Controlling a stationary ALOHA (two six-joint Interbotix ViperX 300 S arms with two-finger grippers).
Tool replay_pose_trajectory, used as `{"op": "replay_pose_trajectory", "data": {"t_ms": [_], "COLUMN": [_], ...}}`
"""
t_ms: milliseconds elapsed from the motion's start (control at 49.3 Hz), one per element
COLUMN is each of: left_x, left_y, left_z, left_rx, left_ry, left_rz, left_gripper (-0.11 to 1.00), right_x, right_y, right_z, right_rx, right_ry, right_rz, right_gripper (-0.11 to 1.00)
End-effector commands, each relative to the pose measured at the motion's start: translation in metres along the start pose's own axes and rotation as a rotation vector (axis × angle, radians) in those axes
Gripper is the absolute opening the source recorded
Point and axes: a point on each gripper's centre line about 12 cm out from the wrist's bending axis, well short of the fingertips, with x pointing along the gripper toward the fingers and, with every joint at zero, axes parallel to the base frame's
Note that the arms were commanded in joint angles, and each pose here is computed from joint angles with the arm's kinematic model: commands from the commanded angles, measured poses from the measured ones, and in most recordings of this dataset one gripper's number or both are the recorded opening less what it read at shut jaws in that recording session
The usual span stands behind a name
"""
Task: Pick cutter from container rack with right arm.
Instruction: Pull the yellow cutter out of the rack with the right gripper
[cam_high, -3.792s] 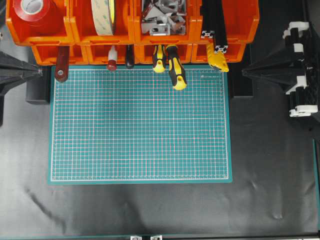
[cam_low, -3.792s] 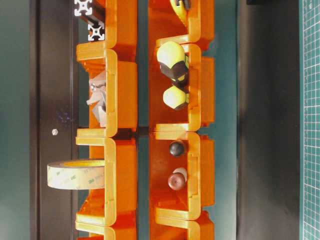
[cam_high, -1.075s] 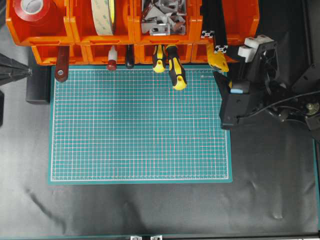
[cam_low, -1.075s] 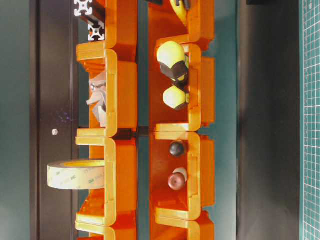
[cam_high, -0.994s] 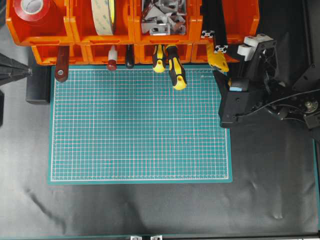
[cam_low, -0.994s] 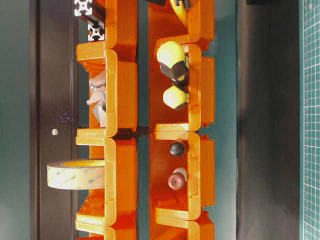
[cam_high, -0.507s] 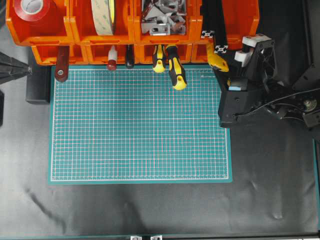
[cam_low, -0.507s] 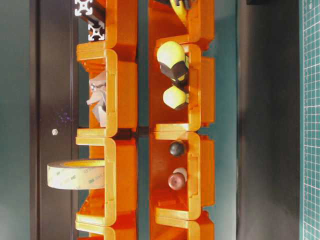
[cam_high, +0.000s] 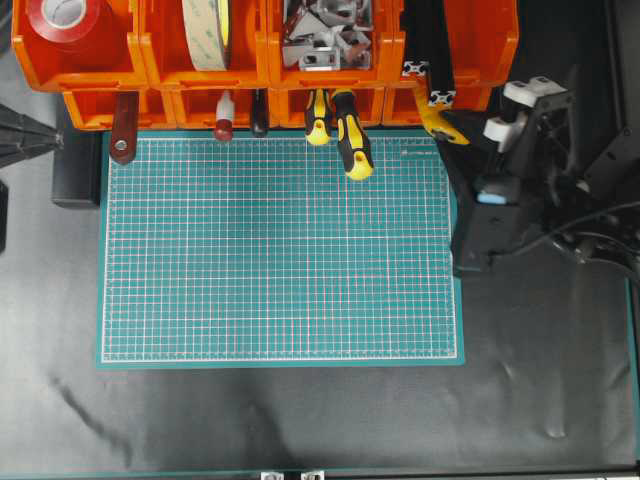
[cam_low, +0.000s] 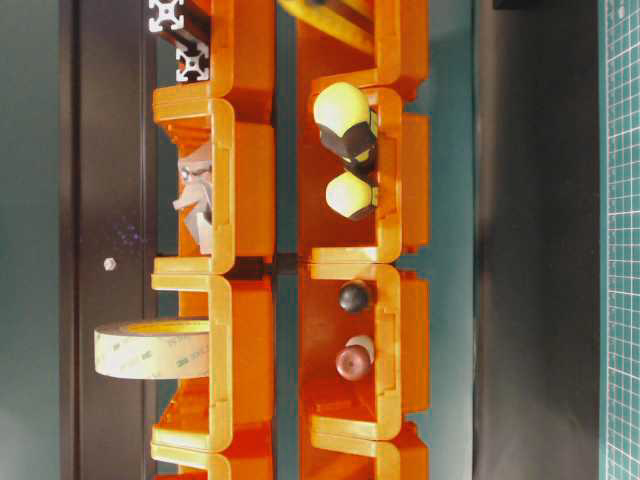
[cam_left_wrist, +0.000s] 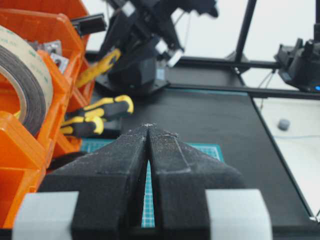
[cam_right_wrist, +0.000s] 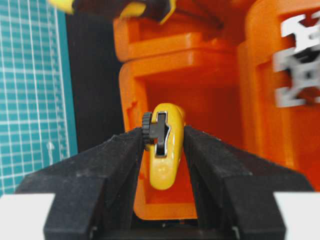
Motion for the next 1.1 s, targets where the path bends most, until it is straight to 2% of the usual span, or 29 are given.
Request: {"op": "replay_pose_trajectory", "data": {"t_ms": [0,284,426,548,730,913,1075], "left_x": [0.001,0.000,-0.002,-0.006,-0.012,-0.015,-0.016], "left_y": [0.000,0.000,-0.001,-0.002,-0.005,-0.006,-0.006], "left_z": [0.004,0.001,0.001,0.006,0.013,0.018,0.020], "left_rx": [0.000,0.000,-0.001,-0.002,-0.003,-0.013,-0.047], "left_ry": [-0.009,0.003,0.009,-0.010,-0.043,-0.061,-0.071], "left_rz": [0.001,-0.001,-0.003,-0.009,-0.024,-0.029,-0.033], "left_gripper": [0.01,0.01,0.01,0.01,0.01,0.01,0.01], "right_x": [-0.025,-0.088,-0.111,-0.116,-0.100,-0.065,-0.026], "right_y": [-0.012,-0.027,-0.019,0.002,0.043,0.079,0.100], "right_z": [0.018,0.054,0.068,0.080,0.100,0.117,0.125], "right_rx": [0.051,0.136,0.131,0.097,0.019,-0.043,-0.128], "right_ry": [-0.071,-0.245,-0.314,-0.349,-0.391,-0.429,-0.453], "right_rz": [0.006,0.093,0.153,0.211,0.277,0.357,0.370], "right_gripper": [0.27,0.27,0.27,0.28,0.27,0.27,0.27]}}
